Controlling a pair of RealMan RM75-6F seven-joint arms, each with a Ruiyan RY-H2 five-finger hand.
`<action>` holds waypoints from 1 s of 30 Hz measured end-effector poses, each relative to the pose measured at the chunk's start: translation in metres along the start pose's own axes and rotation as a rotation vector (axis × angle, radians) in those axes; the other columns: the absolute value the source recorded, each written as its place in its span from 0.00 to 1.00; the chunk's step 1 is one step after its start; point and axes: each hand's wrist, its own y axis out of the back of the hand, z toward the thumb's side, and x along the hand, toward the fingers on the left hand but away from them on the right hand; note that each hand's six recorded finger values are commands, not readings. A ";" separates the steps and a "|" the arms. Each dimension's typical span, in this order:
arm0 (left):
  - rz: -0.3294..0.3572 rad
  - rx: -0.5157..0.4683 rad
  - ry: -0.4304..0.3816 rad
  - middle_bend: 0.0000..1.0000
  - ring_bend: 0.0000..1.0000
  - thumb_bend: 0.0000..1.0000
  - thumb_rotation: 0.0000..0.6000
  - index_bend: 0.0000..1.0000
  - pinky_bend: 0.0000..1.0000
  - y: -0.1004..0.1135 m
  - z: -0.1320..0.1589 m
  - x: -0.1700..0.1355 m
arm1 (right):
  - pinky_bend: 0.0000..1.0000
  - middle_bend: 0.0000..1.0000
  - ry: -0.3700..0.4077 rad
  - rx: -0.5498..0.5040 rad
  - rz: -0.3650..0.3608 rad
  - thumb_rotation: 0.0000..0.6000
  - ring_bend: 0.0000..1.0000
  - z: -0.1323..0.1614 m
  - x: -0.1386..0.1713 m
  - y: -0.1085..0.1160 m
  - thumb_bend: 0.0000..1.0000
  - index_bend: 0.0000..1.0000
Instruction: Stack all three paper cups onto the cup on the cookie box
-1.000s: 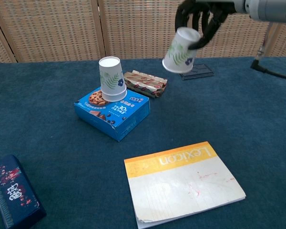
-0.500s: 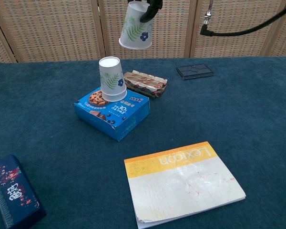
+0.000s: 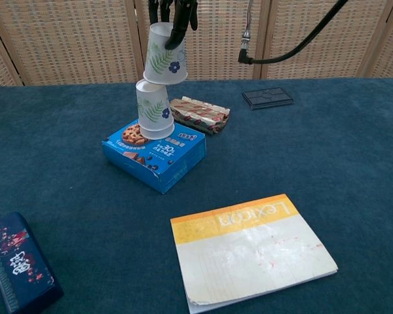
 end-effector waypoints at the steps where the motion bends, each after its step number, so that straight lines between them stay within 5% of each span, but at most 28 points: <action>1: -0.001 0.000 0.000 0.00 0.00 0.00 1.00 0.00 0.00 0.000 0.000 0.000 | 0.49 0.50 -0.002 0.001 0.002 1.00 0.47 0.002 -0.001 -0.001 0.49 0.48; 8: -0.005 -0.006 -0.005 0.00 0.00 0.00 1.00 0.00 0.00 0.000 0.000 0.000 | 0.48 0.50 -0.012 0.022 0.003 1.00 0.46 0.010 -0.004 -0.003 0.48 0.48; 10: -0.006 -0.006 -0.007 0.00 0.00 0.00 1.00 0.00 0.00 0.000 0.000 0.000 | 0.45 0.45 -0.017 0.024 0.009 1.00 0.42 0.010 -0.004 -0.005 0.41 0.43; 14: -0.005 -0.010 -0.010 0.00 0.00 0.00 1.00 0.00 0.00 0.001 0.000 0.000 | 0.14 0.12 -0.011 0.000 0.051 1.00 0.13 0.014 -0.004 -0.011 0.02 0.11; 16: -0.004 -0.012 -0.011 0.00 0.00 0.00 1.00 0.00 0.00 0.001 0.001 -0.001 | 0.02 0.01 0.003 -0.006 0.071 1.00 0.02 0.017 -0.003 -0.012 0.00 0.01; 26: -0.008 -0.014 -0.014 0.00 0.00 0.00 1.00 0.00 0.00 0.001 0.001 -0.001 | 0.00 0.00 0.022 -0.007 0.030 1.00 0.00 0.014 0.002 -0.002 0.00 0.00; 30: -0.007 -0.016 -0.017 0.00 0.00 0.00 1.00 0.00 0.00 0.001 0.002 -0.002 | 0.00 0.00 0.024 0.014 -0.003 1.00 0.00 0.006 0.006 0.000 0.00 0.11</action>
